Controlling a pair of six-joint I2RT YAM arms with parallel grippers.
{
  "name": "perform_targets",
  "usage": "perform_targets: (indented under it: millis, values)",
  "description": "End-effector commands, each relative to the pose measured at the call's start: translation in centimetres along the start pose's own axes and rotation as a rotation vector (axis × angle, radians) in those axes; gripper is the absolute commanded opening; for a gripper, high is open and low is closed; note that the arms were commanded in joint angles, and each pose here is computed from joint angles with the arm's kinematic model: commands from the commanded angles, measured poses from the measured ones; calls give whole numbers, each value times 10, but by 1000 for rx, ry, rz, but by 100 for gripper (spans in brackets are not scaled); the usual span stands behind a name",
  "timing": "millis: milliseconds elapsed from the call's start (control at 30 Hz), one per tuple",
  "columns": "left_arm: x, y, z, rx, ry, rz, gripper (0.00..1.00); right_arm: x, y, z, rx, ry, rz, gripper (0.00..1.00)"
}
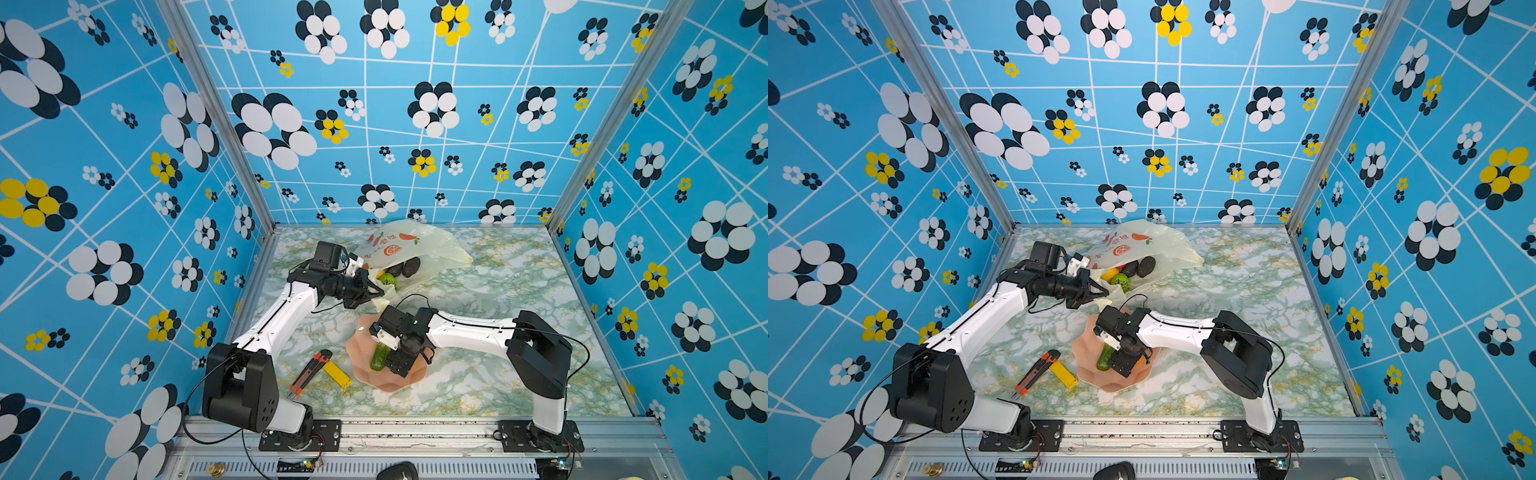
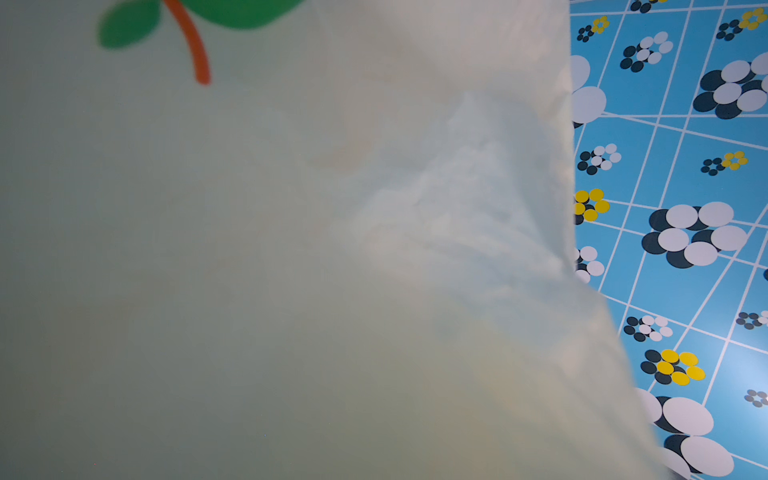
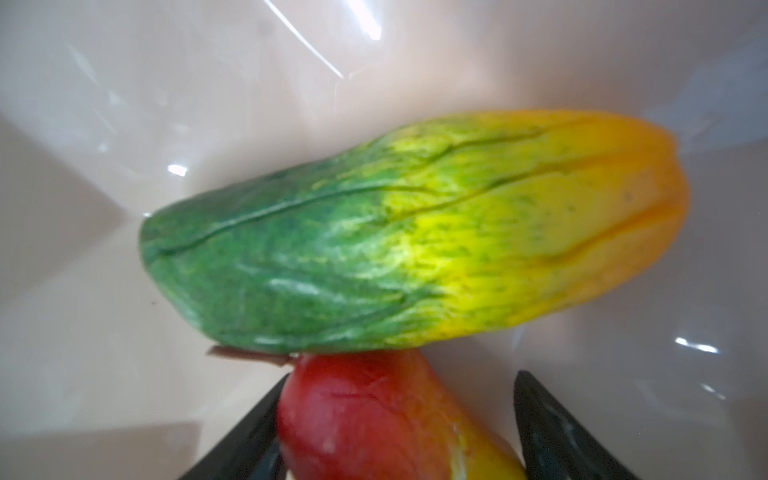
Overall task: Place the fruits into the plastic bag
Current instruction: 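Close the right gripper around the red-yellow mango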
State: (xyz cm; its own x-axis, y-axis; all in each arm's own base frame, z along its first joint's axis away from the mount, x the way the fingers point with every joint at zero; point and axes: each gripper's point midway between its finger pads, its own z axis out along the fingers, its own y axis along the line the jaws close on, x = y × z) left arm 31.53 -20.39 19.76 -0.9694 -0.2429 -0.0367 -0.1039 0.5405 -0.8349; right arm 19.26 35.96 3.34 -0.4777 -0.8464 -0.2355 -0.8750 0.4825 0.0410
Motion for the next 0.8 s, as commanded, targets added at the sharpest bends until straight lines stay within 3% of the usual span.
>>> perform_targets:
  millis: [0, 267, 600, 767]
  values:
    - [2, -5, -4, 8, -8, 19, 0, -5, -3, -12, 16, -12, 12, 74]
    - [1, -5, -4, 11, -11, 19, 0, -16, -5, -51, 5, -126, 66, 70]
    - [-2, -5, 0, 17, 3, 21, 0, -19, -19, -81, -109, -282, 271, 66]
    - [-2, -5, 1, 15, 10, 23, 0, -8, -16, -71, -112, -190, 231, 79]
